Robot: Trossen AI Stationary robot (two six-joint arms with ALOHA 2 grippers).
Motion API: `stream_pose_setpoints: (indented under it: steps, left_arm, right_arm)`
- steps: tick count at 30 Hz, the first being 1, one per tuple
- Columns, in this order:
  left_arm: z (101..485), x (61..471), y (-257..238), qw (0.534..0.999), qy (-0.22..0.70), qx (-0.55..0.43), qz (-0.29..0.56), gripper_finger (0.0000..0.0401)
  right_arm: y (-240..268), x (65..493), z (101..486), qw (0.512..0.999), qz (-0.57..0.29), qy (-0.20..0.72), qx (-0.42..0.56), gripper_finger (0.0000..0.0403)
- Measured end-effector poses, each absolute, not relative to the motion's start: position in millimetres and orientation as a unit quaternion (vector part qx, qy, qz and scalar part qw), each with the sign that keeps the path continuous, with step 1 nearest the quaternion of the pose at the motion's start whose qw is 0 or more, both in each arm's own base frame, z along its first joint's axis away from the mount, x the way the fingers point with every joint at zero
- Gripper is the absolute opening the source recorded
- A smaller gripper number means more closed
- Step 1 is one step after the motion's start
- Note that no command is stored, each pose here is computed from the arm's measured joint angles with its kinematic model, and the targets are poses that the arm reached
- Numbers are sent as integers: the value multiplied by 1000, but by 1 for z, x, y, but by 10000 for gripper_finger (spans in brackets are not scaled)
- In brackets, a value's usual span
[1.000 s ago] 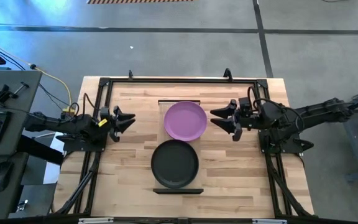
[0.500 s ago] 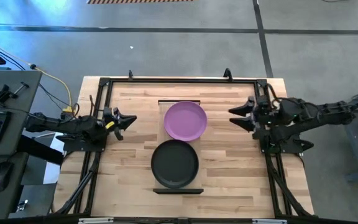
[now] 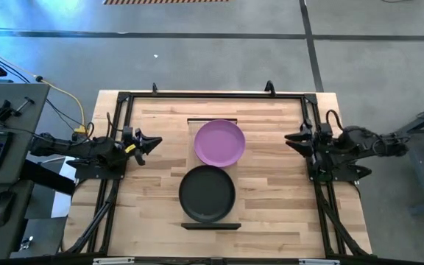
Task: Place and stack plates onto a shelf
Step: Return to Home Position
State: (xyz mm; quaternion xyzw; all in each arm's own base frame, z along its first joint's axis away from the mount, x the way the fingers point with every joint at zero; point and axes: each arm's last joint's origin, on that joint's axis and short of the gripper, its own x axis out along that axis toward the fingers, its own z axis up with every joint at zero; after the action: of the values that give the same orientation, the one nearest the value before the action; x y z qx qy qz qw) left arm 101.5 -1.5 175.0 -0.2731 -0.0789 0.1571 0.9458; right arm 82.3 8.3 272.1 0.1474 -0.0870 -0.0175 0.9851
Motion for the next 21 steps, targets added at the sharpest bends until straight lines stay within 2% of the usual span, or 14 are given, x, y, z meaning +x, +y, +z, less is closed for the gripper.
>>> stream_pose_setpoints:
  steps: [3, 4, 8, 12, 21]
  left_arm:
    - [175, 102, -2, 946, -79, -273, 157, 21]
    - [175, 102, -2, 946, -79, -273, 157, 21]
    - [175, 102, -2, 946, -79, -273, 157, 21]
    - [175, 102, -2, 946, -78, -273, 157, 21]
    - [174, 102, -2, 946, -74, -271, 160, 21]
  right_arm:
    - [8, 83, 250, 989, -12, -82, 121, 23]
    - [7, 84, 243, 990, -10, -85, 113, 12]
    - [5, 83, 221, 988, 3, -97, 124, 20]
    - [5, 89, 205, 990, 21, -79, 114, 4]
    - [7, 96, 180, 993, 37, -68, 88, 1]
